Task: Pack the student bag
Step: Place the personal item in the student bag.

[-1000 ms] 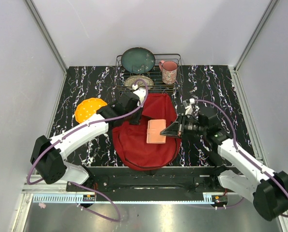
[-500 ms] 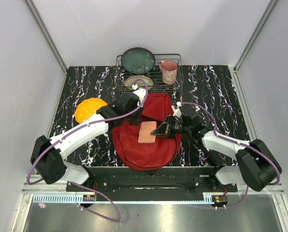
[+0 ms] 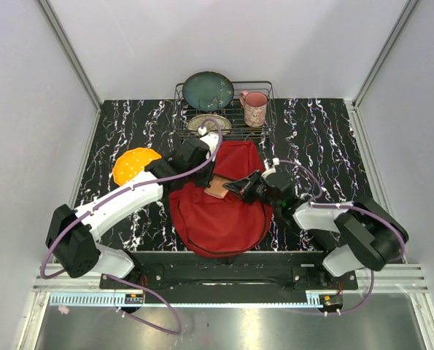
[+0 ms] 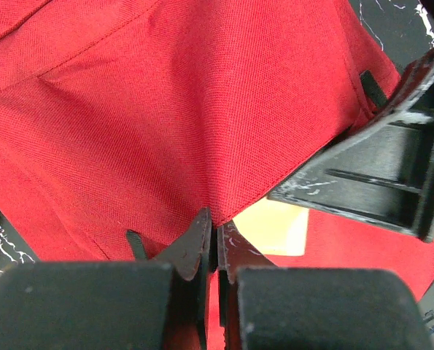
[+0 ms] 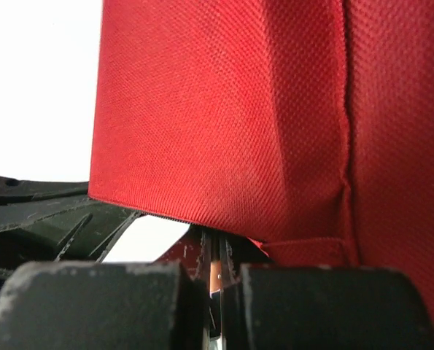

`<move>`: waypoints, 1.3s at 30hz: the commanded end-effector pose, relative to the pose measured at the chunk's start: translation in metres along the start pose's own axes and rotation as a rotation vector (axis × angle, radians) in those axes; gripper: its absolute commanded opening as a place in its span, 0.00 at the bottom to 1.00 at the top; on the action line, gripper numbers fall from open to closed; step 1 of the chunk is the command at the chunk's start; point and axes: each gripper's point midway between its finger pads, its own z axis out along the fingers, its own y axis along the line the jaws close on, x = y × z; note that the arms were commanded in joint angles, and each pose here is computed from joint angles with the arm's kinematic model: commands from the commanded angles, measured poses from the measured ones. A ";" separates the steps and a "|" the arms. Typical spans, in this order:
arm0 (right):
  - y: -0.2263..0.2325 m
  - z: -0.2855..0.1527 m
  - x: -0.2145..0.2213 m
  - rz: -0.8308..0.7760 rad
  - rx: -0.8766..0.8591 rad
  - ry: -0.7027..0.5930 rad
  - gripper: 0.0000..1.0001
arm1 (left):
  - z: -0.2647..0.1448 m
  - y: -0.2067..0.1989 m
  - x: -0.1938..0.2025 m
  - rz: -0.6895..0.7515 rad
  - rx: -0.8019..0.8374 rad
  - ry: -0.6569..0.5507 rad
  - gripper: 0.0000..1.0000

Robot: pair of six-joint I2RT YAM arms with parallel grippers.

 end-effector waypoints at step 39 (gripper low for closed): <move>0.057 0.052 -0.057 -0.092 -0.034 -0.383 0.12 | -0.041 -0.053 -0.038 -0.026 0.172 -0.111 0.00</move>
